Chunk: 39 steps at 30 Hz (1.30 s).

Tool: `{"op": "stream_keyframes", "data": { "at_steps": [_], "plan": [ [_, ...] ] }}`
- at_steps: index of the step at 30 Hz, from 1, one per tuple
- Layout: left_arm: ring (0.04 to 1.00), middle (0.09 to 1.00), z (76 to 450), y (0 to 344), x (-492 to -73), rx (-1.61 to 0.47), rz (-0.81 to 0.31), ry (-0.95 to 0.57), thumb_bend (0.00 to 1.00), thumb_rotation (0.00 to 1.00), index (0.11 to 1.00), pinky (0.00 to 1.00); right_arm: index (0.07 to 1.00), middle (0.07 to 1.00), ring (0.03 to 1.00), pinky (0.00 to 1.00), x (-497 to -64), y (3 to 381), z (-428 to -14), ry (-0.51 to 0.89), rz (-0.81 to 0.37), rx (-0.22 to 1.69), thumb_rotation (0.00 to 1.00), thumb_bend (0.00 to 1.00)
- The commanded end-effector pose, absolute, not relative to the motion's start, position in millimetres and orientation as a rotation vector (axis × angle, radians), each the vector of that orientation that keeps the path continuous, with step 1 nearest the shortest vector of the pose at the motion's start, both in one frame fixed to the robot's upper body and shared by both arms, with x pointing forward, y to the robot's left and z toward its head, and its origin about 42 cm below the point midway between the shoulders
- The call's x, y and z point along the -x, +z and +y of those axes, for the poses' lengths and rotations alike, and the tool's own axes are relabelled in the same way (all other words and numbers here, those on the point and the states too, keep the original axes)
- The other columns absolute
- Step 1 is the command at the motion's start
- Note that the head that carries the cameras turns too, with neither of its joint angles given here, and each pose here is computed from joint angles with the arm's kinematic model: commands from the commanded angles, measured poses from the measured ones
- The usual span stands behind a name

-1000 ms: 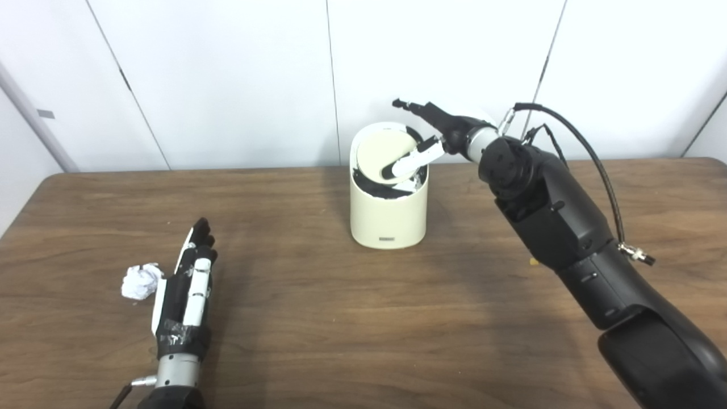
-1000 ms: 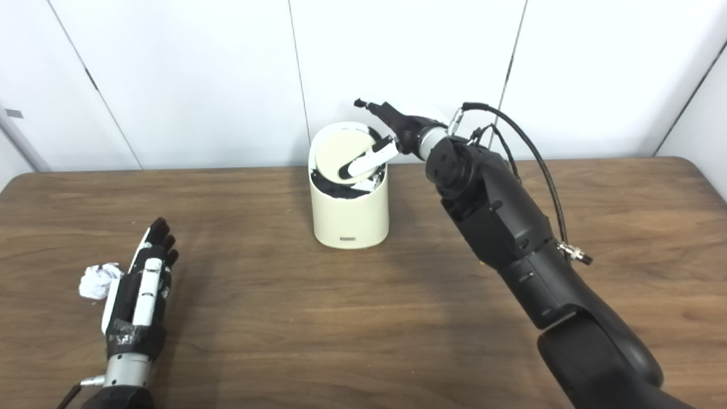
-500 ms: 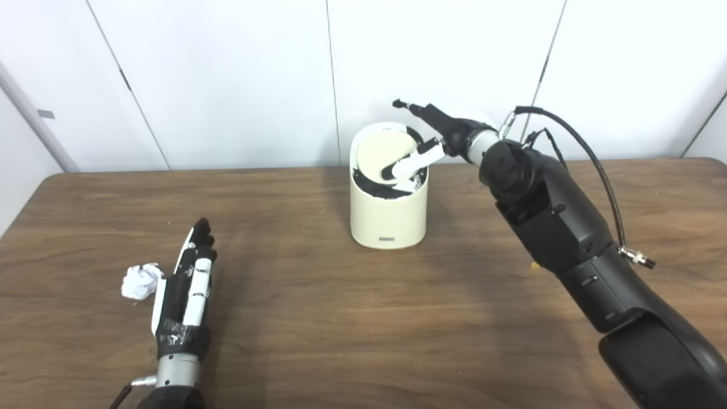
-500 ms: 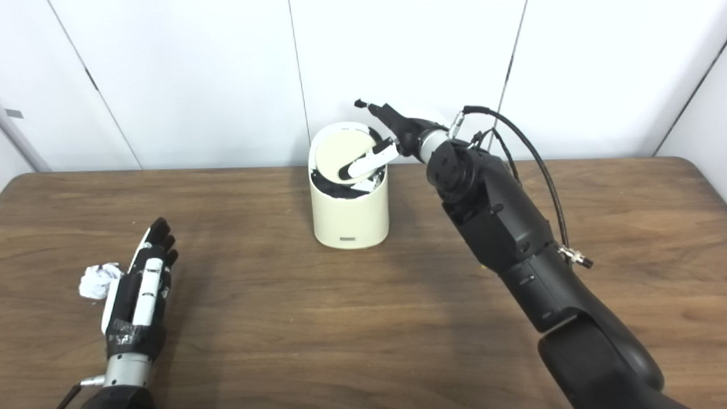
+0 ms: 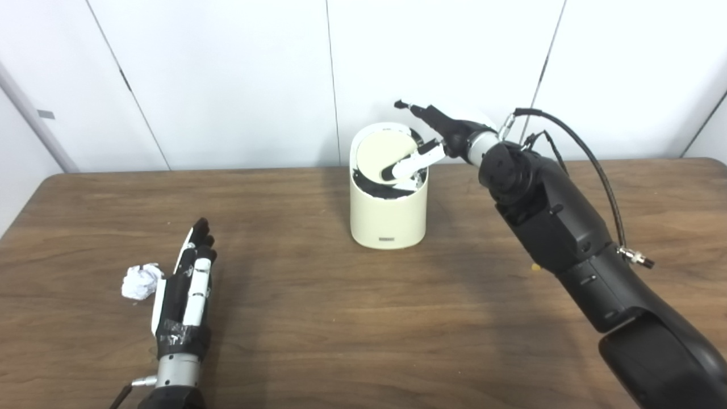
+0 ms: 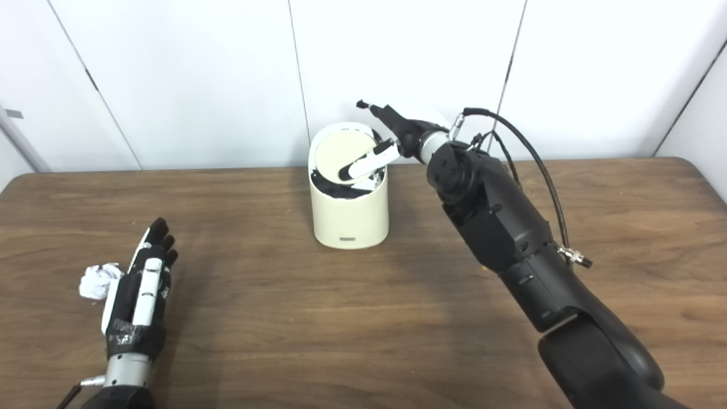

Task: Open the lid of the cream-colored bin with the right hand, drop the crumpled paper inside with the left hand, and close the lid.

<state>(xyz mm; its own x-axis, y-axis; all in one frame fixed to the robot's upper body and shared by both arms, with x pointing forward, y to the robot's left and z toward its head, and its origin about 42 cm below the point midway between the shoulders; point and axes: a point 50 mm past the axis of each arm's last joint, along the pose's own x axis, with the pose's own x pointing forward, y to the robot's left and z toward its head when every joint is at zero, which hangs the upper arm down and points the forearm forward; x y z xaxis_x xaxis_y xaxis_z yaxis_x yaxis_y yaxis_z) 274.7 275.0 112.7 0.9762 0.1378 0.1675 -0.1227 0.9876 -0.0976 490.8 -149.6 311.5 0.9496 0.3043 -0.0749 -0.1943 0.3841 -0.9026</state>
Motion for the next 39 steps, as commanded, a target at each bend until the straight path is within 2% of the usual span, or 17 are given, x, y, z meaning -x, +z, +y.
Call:
{"op": "stream_keyframes", "data": {
  "at_steps": [1, 8, 15, 29, 32, 39],
  "plan": [
    [0.995, 0.991, 264, 89, -265, 0.118, -0.109, 0.137, 0.45, 0.73, 0.974, 1.00, 0.952, 0.979, 0.987, 0.92, -493, 317, -154, 0.304, -0.128, 1.155, 0.42, 0.89],
    [0.995, 0.989, 262, 89, -266, 0.135, -0.108, 0.140, 0.41, 0.74, 0.971, 1.00, 0.948, 0.969, 0.967, 0.94, -490, 340, -156, 0.271, -0.179, 1.111, 0.46, 0.90],
    [1.000, 0.997, 262, 89, -267, 0.134, -0.108, 0.131, 0.41, 0.75, 0.978, 1.00, 0.944, 0.955, 0.944, 0.86, -484, 361, -158, 0.255, -0.228, 1.112, 0.47, 0.91],
    [1.000, 0.997, 261, 87, -266, 0.128, -0.106, 0.132, 0.42, 0.75, 0.980, 1.00, 0.942, 0.951, 0.933, 0.84, -482, 369, -177, 0.244, -0.248, 1.095, 0.49, 0.89],
    [1.000, 0.994, 260, 87, -266, 0.131, -0.104, 0.133, 0.42, 0.75, 0.976, 1.00, 0.944, 0.949, 0.917, 0.80, -479, 371, -188, 0.233, -0.234, 1.053, 0.49, 0.86],
    [1.000, 0.996, 262, 86, -265, 0.134, -0.097, 0.130, 0.41, 0.75, 0.980, 1.00, 0.943, 0.962, 0.944, 0.84, -472, 373, -210, 0.199, -0.239, 1.043, 0.53, 0.82]
  ]
}}
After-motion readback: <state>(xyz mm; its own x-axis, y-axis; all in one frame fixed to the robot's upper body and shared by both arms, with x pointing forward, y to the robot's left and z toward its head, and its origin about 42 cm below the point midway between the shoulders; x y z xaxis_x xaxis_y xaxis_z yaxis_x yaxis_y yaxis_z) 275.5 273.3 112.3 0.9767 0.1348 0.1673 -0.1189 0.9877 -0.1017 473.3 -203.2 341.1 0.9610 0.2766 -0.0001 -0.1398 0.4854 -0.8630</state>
